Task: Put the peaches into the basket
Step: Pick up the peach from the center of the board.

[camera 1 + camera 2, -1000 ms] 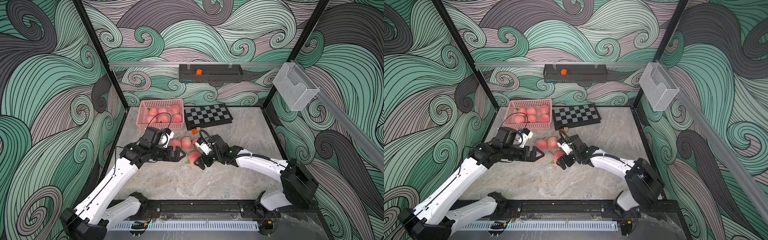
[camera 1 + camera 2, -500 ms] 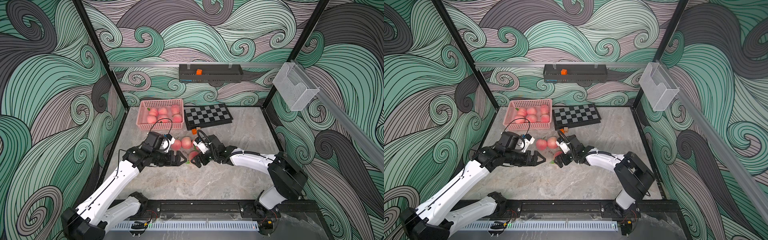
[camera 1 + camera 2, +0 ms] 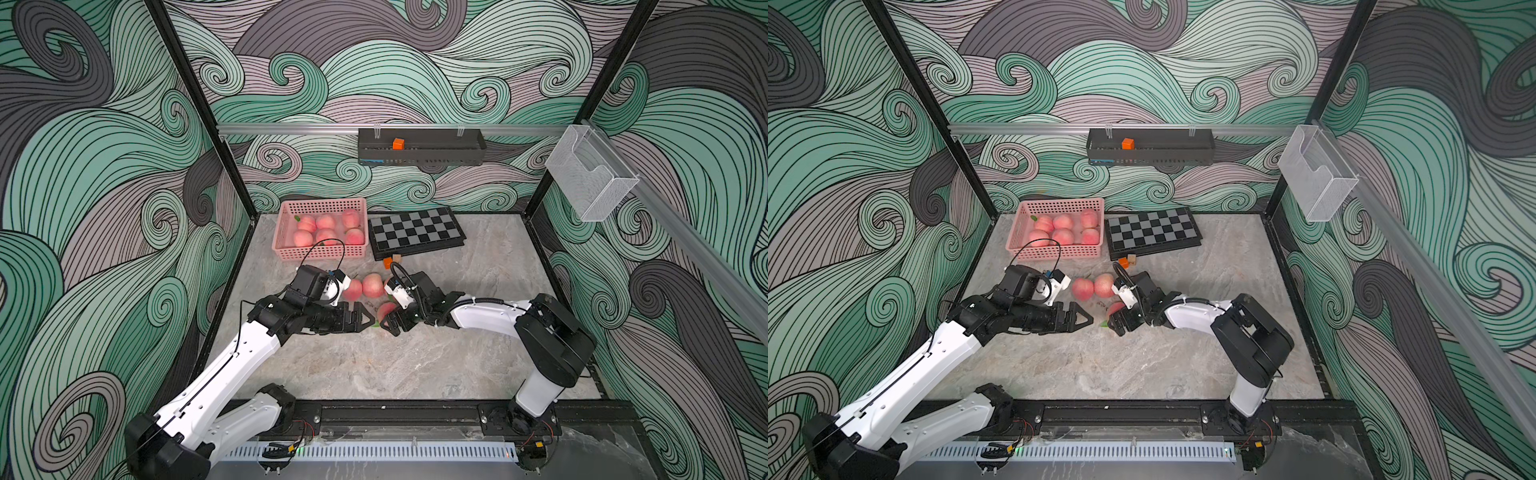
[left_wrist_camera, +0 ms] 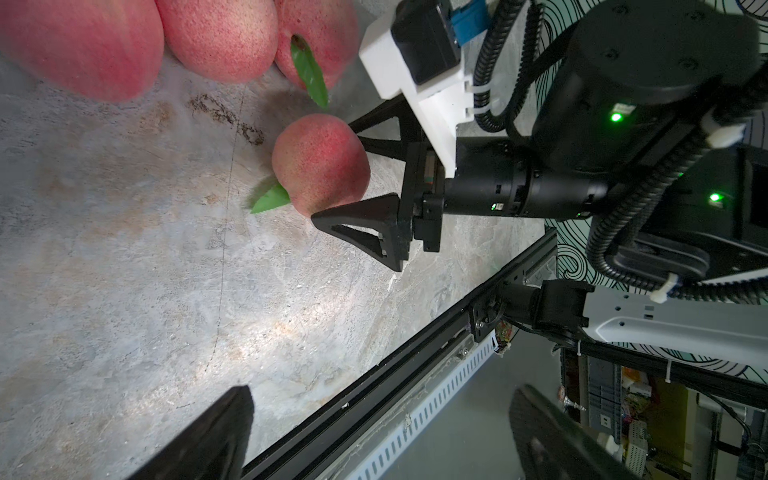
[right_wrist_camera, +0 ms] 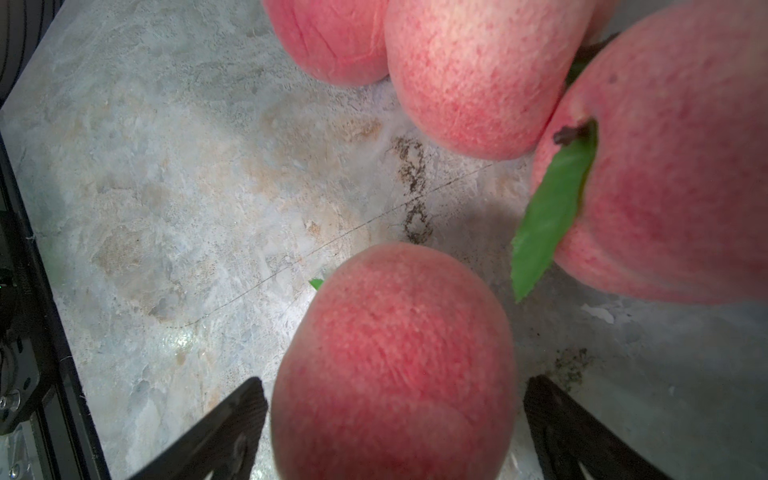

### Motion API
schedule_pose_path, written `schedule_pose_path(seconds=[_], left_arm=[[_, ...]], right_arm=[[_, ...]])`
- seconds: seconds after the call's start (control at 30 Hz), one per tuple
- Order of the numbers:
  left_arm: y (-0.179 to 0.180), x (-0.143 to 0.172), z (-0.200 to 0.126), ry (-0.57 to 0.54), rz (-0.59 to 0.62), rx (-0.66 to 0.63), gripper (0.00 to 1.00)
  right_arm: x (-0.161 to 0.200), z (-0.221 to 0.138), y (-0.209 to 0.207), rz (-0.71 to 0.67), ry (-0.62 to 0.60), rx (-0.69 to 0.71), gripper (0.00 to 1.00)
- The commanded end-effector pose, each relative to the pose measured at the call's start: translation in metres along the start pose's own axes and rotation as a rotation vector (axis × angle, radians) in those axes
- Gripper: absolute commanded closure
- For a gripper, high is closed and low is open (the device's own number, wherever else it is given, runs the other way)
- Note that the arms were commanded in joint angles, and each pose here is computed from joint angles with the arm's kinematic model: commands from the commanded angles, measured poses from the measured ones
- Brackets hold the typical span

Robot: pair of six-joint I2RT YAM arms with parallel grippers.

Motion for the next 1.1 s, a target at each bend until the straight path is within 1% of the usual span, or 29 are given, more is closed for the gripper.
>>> schedule_pose_path(seconds=[0.0,0.07,0.2,0.43,0.53,0.63,0.8,1.07], left_arm=[[-0.007,-0.002,-0.002,-0.014,0.011,0.034,0.03],[-0.006,-0.002,-0.001,-0.015,0.006,0.033,0.04],[-0.007,-0.003,-0.002,-0.018,0.003,0.036,0.04],[-0.007,-0.005,-0.002,-0.027,-0.001,0.034,0.04],[-0.008,-0.005,-0.002,-0.029,-0.004,0.036,0.04],[-0.009,-0.006,-0.003,-0.034,-0.002,0.039,0.04],[-0.014,-0.009,0.000,-0.024,-0.009,0.061,0.04],[-0.031,-0.016,0.001,0.005,-0.003,0.131,0.04]], right_arm=[[-0.011,0.002,-0.001,0.001,-0.035,-0.016,0.05],[-0.010,0.002,-0.002,0.001,-0.035,-0.015,0.07],[-0.009,0.002,-0.003,0.000,-0.031,-0.016,0.17],[-0.009,-0.002,-0.003,-0.013,-0.032,-0.017,0.27],[-0.009,-0.007,0.000,-0.030,-0.050,-0.023,0.27],[-0.014,-0.021,0.006,-0.069,-0.104,-0.036,0.28],[-0.022,-0.050,0.022,-0.204,-0.197,-0.035,0.28],[-0.031,-0.089,0.042,-0.325,-0.330,-0.064,0.26]])
Point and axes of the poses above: each gripper's point midway between its finger pads, its own z axis out along the fingers, its own y axis along the line the jaws close on, x = y × z, the point moved 5 cm from there along -z, back along the fingers, and after that the axes turned 12 degrees about -z, right-handed, at the moved point
